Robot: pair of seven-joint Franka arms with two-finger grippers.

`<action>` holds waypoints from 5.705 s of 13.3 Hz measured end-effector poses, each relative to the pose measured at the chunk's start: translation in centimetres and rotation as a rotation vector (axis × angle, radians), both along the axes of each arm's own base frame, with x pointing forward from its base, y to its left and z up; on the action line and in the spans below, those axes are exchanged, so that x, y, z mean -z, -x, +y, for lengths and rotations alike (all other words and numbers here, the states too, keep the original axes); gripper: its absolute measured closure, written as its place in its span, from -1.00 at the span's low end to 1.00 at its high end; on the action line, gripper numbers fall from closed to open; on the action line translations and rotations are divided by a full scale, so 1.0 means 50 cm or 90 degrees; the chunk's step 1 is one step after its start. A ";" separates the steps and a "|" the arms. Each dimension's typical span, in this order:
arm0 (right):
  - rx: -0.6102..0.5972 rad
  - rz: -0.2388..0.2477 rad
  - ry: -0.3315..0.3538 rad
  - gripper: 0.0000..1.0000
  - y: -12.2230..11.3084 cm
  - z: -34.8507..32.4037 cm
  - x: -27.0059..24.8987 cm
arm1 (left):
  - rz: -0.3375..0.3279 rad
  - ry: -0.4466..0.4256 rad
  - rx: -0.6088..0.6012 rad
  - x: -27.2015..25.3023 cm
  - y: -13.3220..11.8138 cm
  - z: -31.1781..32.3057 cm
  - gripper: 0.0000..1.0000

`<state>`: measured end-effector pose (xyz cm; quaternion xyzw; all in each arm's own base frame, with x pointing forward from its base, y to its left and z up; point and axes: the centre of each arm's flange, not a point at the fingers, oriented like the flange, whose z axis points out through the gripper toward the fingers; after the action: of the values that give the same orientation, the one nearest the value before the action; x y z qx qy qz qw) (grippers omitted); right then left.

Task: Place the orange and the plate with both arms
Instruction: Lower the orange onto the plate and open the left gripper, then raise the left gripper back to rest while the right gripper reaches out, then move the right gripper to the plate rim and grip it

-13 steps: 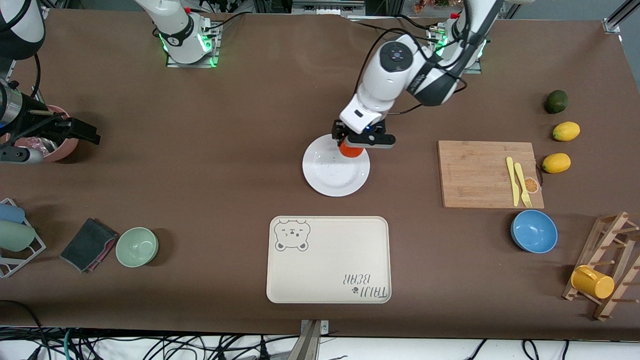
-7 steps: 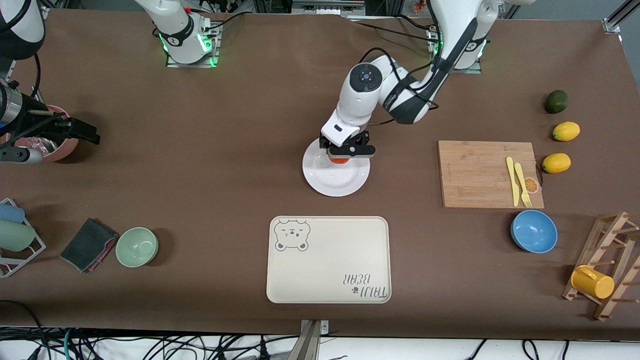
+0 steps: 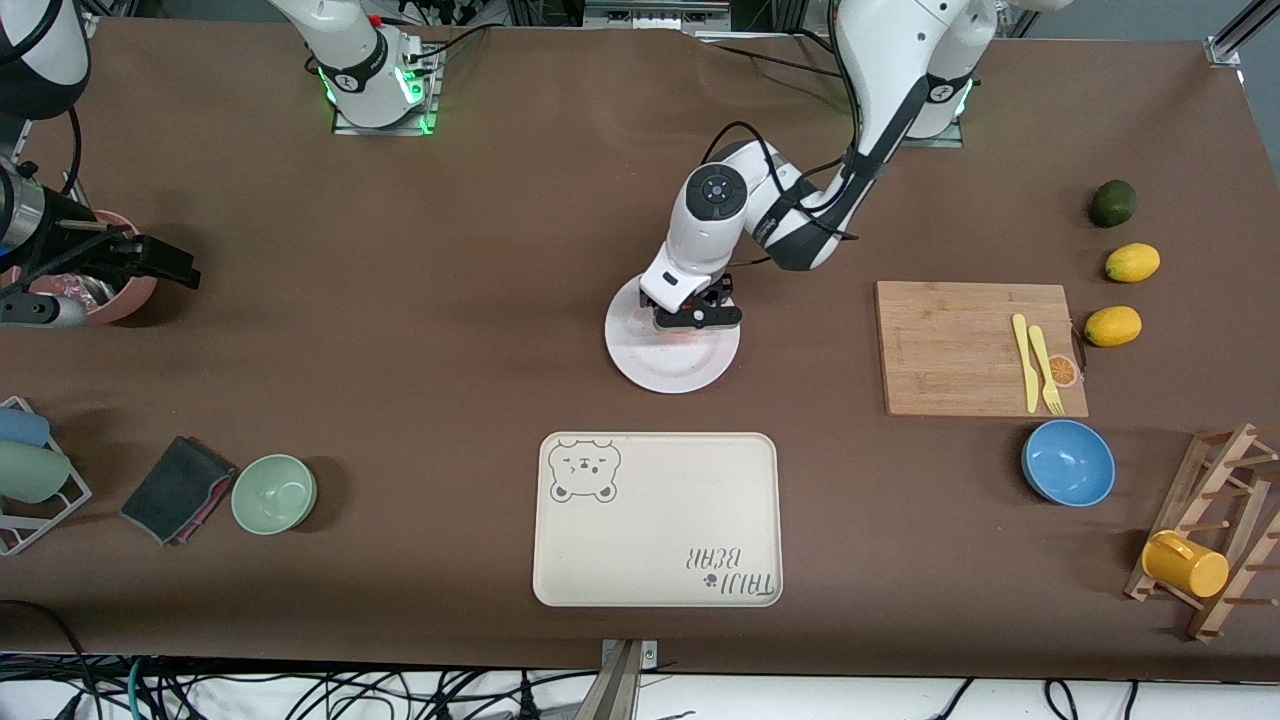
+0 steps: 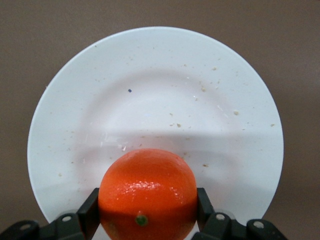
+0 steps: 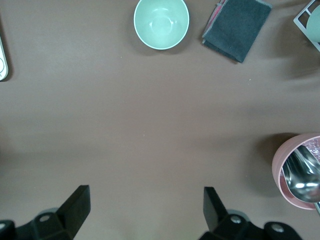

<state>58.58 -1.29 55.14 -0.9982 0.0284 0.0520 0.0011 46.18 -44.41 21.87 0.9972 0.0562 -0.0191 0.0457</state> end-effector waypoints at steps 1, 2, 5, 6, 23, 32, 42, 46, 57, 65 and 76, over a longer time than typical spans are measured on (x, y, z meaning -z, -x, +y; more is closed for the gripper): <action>0.000 0.000 0.000 -1.00 0.000 0.000 0.000 | 0.003 -0.002 -0.001 0.008 0.000 0.001 -0.56; 0.000 0.000 0.000 -1.00 0.000 0.000 0.000 | 0.004 -0.004 -0.003 0.012 -0.002 0.005 -0.56; 0.000 0.000 0.000 -1.00 0.000 0.000 0.000 | 0.000 -0.004 -0.007 0.014 -0.010 0.010 -0.56; 0.000 0.000 0.000 -1.00 0.000 0.000 0.000 | -0.001 -0.004 -0.008 0.013 -0.012 0.011 -0.56; -0.001 0.001 0.000 -1.00 0.000 0.000 0.000 | -0.079 -0.070 -0.081 -0.437 -0.193 0.450 -1.00; -0.001 0.005 0.000 -1.00 0.001 0.001 0.001 | 0.029 -0.093 -0.058 -0.643 -0.126 0.732 -1.00; -0.004 0.007 -0.001 -1.00 0.002 0.005 0.003 | 0.048 -0.066 -0.083 -0.776 -0.117 0.842 -1.00; -0.015 0.012 -0.003 -1.00 -0.001 0.024 0.011 | 0.043 -0.063 -0.100 -0.783 -0.131 0.869 -1.00; -0.082 0.096 -0.177 -1.00 -0.063 0.339 0.277 | 0.035 -0.062 -0.101 -0.802 -0.148 0.870 -1.00; 0.015 0.036 -0.311 -1.00 0.017 0.492 0.497 | 0.037 -0.062 -0.099 -0.799 -0.148 0.868 -1.00; -0.013 0.052 -0.378 -1.00 0.131 0.653 0.698 | 0.067 -0.065 -0.102 -0.797 -0.137 0.876 -1.00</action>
<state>52.02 31.37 20.23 -0.9517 0.0019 0.0979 0.2910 53.02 -0.62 61.71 0.9881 0.1392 -0.0647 -0.0065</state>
